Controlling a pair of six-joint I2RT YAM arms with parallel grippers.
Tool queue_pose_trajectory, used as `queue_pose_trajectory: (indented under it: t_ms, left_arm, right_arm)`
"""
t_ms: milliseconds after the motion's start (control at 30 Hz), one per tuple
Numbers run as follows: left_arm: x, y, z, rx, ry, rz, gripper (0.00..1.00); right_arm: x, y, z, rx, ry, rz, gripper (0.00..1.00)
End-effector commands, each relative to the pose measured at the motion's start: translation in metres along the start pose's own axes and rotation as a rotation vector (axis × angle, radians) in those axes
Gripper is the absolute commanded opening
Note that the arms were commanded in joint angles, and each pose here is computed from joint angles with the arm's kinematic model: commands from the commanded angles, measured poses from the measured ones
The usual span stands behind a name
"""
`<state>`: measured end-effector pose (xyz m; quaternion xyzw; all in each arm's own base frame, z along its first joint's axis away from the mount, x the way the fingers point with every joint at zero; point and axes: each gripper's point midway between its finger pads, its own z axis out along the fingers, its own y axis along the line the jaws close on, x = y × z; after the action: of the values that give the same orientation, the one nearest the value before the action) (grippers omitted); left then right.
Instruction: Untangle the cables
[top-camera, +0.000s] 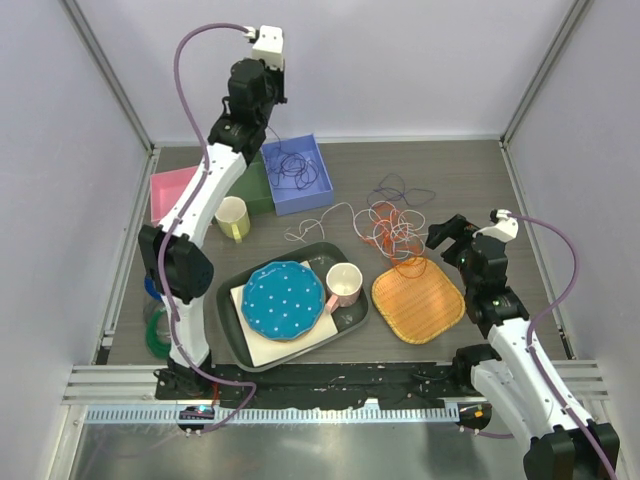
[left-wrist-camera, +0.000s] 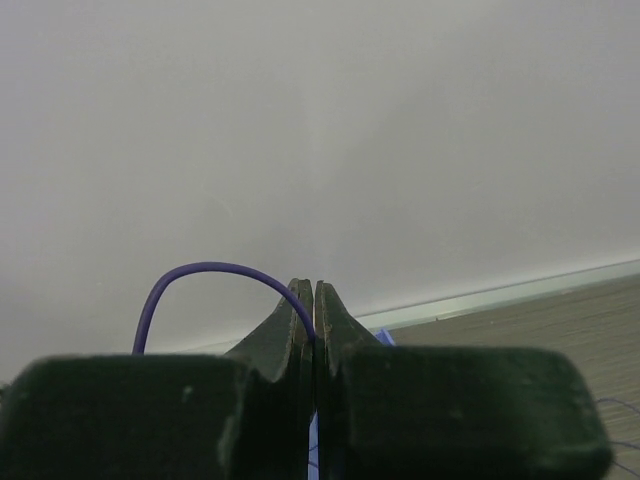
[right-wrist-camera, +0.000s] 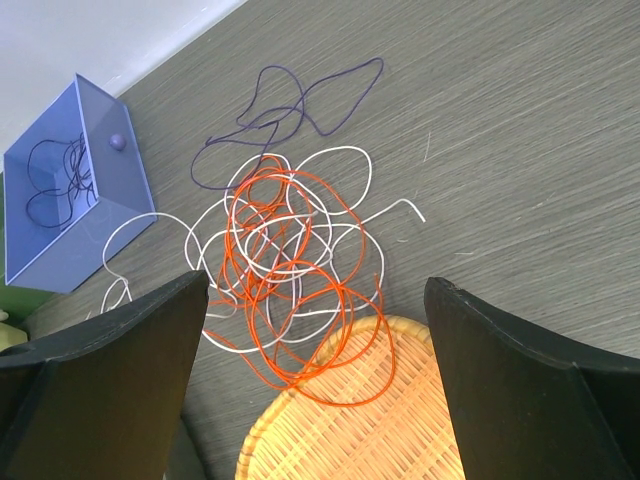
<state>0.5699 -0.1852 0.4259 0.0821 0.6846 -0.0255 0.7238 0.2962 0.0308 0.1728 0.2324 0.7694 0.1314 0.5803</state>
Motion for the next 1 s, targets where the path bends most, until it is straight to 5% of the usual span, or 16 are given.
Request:
queue_pose_trajectory:
  t_ms: [0,133,400,733,967]
  left_arm:
    - [0.026,-0.010,0.023,0.017,0.025,-0.040,0.00]
    - [0.058,-0.028,0.039,0.047,0.079,-0.028,0.00]
    - [0.041,-0.074,0.038,0.079,0.041,0.055,0.00]
    - [0.049,-0.091,0.037,0.137,0.055,-0.012,0.00]
    - [0.121,-0.072,0.047,0.067,0.199,-0.019,0.00]
  right_arm:
    - [-0.015,0.007,-0.001,-0.024,-0.054,0.010,0.95]
    - [-0.015,0.006,0.000,-0.019,-0.055,0.006,0.95]
    - [-0.013,0.003,0.003,0.000,-0.052,-0.001,0.95]
    - [-0.015,0.003,0.001,-0.007,-0.059,-0.002,0.95]
    - [-0.016,0.001,0.000,0.004,-0.066,-0.003,0.95]
